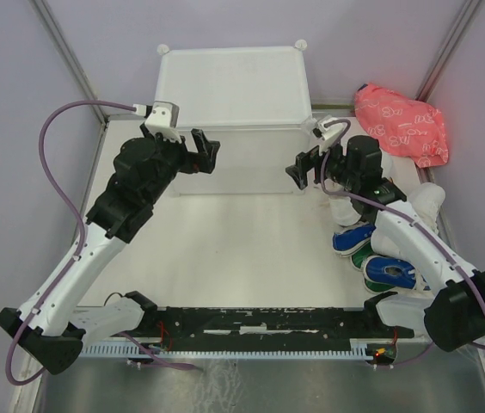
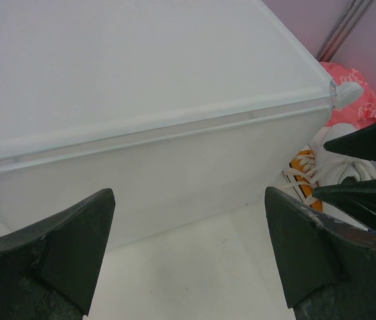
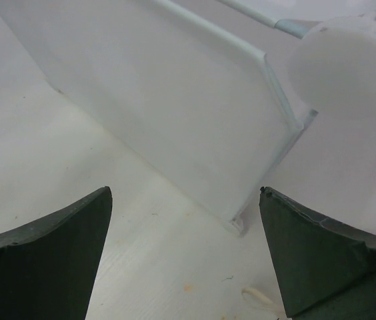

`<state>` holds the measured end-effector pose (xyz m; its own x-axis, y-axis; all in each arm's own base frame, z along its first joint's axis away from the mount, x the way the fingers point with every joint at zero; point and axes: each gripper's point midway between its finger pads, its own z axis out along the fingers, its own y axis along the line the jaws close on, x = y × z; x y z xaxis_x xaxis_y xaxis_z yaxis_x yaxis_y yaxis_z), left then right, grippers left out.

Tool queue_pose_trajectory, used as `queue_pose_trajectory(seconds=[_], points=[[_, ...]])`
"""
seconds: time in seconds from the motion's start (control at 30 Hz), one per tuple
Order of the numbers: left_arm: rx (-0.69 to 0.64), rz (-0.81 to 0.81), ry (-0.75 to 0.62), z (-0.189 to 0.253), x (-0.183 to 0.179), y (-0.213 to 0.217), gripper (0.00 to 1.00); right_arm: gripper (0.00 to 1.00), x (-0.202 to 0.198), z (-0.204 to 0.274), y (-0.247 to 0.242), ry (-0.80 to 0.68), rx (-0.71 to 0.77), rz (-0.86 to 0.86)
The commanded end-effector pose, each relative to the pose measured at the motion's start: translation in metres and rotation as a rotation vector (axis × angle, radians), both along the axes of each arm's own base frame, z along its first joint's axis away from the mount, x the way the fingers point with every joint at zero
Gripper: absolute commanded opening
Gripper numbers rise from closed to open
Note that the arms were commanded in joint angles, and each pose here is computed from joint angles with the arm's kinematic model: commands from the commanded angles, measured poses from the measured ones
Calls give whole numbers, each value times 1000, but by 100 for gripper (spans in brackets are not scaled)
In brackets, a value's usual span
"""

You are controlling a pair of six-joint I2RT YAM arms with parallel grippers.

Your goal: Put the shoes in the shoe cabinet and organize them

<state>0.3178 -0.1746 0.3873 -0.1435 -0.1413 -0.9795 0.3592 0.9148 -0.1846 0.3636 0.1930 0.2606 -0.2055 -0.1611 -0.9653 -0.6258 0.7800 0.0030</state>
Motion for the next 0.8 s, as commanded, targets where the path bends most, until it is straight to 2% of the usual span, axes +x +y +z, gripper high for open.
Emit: queue_pose_trajectory(seconds=[0.0, 0.13, 0.27, 0.43, 0.77], points=[[-60, -22, -59, 19, -2, -5, 99, 99, -20, 38, 15, -91, 101, 141], [-62, -21, -62, 19, 2, -7, 99, 99, -39, 44, 19, -113, 128, 211], [-92, -25, -106, 37, 8, -13, 99, 99, -44, 57, 13, -161, 143, 190], [-113, -43, -140, 57, 27, -28, 99, 99, -33, 72, 5, -208, 131, 122], [-44, -13, -172, 52, 80, -52, 99, 99, -1, 76, -1, -272, 144, 23]])
